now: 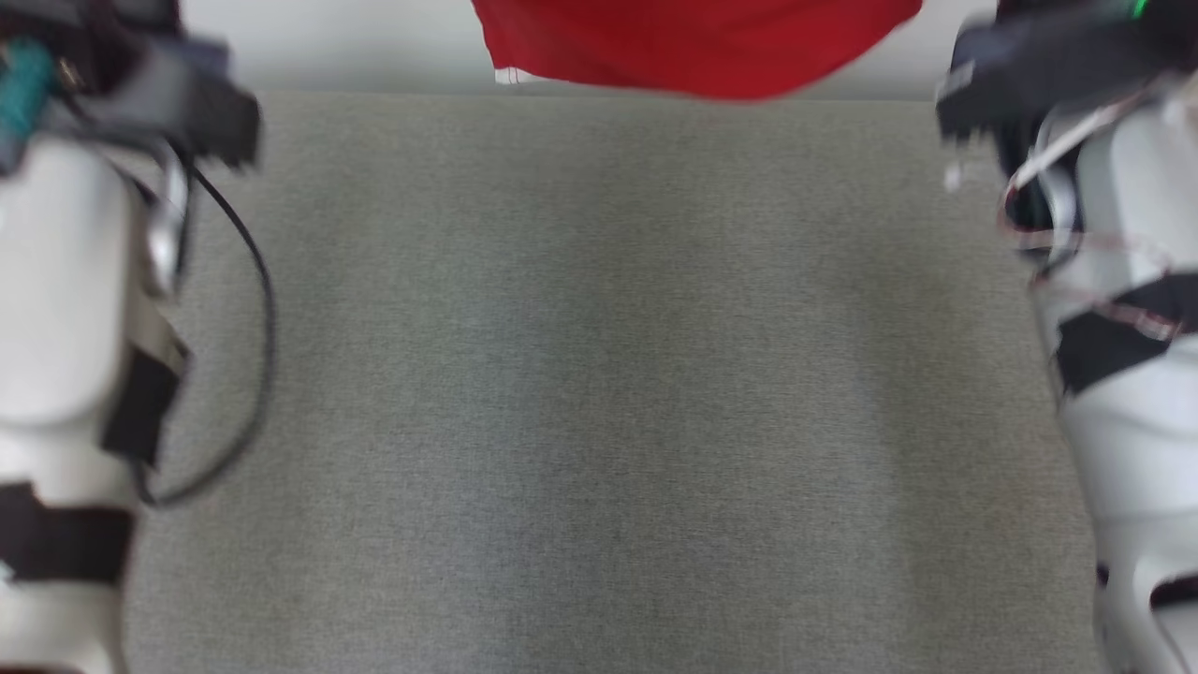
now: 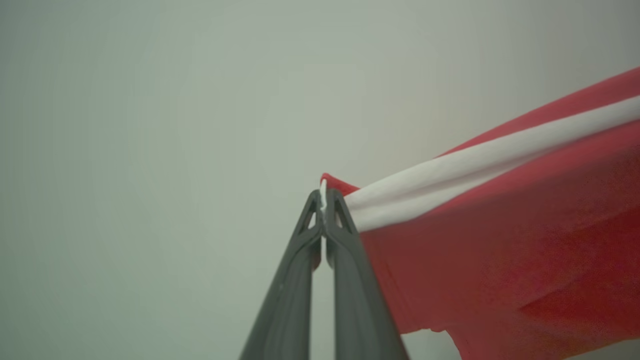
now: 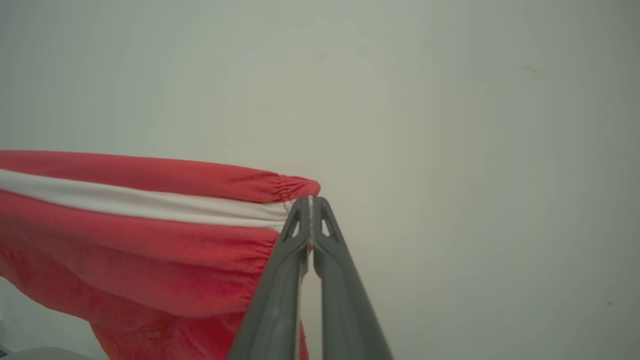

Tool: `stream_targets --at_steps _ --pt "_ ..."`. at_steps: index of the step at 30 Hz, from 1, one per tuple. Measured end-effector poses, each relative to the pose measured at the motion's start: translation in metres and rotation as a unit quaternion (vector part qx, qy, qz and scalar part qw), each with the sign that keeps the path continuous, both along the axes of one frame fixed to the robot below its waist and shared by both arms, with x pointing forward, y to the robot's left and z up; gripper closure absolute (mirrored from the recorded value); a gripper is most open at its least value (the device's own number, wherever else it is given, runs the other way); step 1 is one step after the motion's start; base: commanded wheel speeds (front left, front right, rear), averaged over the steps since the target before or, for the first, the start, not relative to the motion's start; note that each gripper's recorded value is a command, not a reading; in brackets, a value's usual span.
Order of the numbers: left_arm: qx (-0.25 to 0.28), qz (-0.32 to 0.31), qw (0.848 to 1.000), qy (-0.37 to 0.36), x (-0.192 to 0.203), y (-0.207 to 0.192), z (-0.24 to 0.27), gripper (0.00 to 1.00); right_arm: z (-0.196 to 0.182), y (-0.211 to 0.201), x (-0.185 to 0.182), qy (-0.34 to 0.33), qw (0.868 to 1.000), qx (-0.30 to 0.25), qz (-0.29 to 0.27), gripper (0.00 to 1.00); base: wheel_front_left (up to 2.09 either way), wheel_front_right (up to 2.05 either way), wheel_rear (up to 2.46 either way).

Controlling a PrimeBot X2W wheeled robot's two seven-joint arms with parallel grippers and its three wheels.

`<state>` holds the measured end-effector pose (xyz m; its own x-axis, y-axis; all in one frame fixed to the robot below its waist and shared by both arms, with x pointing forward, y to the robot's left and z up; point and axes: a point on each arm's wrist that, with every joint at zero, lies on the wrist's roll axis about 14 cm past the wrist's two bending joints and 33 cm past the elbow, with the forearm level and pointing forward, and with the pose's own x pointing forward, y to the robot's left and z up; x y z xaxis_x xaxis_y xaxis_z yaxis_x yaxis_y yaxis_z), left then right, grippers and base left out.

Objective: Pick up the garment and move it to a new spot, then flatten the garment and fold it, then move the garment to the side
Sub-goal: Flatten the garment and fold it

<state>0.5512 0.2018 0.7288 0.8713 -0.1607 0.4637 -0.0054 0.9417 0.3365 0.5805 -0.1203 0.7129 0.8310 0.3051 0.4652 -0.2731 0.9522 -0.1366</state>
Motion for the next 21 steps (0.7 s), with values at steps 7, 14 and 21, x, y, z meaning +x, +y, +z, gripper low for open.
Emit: stream_targets --at_steps 7,14,21 --pt "-0.087 -0.008 0.985 0.149 -0.032 -0.008 -0.140 1.00 -0.124 -0.007 -0.024 0.134 0.991 0.000 -0.002 1.00 0.00 0.00 0.00" --pt "-0.167 0.033 0.952 0.255 -0.098 0.003 -0.237 1.00 -0.214 0.001 -0.106 0.244 0.969 0.010 0.029 1.00 0.00 0.00 0.00" --pt "-0.194 0.059 0.931 0.303 -0.162 0.008 -0.279 1.00 -0.256 -0.008 -0.178 0.304 0.952 0.007 0.023 1.00 0.00 0.00 0.00"
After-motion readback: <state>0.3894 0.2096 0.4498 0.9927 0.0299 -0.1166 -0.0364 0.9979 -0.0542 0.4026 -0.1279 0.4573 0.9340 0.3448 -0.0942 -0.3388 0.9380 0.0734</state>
